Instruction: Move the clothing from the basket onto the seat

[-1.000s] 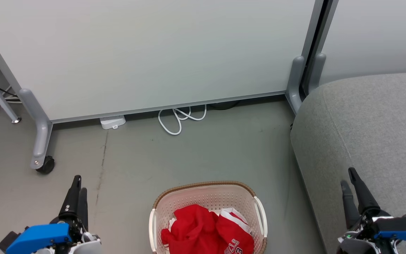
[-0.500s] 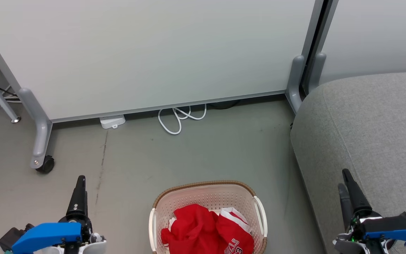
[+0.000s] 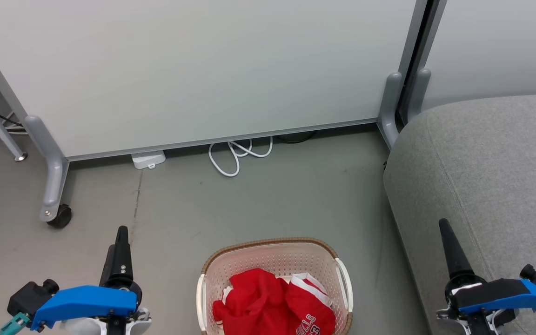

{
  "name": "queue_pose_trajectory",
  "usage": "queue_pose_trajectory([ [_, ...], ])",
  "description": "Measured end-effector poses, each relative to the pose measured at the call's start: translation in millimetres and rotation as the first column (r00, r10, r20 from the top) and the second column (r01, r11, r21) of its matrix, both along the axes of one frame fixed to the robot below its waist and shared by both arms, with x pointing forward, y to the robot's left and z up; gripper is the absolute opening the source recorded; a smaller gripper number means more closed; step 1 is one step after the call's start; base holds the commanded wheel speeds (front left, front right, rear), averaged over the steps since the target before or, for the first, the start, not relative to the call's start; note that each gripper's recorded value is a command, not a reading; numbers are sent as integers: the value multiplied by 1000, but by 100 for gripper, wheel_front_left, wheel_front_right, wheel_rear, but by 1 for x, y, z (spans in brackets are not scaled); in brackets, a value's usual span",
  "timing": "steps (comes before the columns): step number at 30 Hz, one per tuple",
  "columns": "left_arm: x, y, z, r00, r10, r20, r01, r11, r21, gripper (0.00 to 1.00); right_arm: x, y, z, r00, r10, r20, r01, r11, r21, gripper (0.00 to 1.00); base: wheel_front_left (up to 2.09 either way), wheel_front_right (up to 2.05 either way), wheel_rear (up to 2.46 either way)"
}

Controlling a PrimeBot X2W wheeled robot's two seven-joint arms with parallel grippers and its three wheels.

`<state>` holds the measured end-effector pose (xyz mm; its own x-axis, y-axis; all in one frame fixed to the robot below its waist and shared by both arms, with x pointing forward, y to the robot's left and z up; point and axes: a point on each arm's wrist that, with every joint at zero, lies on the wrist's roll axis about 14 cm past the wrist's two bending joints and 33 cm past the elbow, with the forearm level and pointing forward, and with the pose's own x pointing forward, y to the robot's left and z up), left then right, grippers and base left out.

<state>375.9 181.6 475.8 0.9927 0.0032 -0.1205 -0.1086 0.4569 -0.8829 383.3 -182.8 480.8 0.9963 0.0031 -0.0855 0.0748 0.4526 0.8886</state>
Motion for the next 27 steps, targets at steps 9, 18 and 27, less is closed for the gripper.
queue_pose_trajectory([
  [9,0,-7,1,999,-32,5,31,984,174,100,-1,1,-1,1000,12,1,-12,987,-162,100,0,0,0],
  [18,0,-11,3,998,-53,16,45,949,311,100,1,2,1,1000,26,13,-21,958,-286,100,0,0,0],
  [27,1,-14,5,997,-75,29,56,903,426,100,1,3,-1,999,37,13,-29,918,-396,100,0,0,0],
])
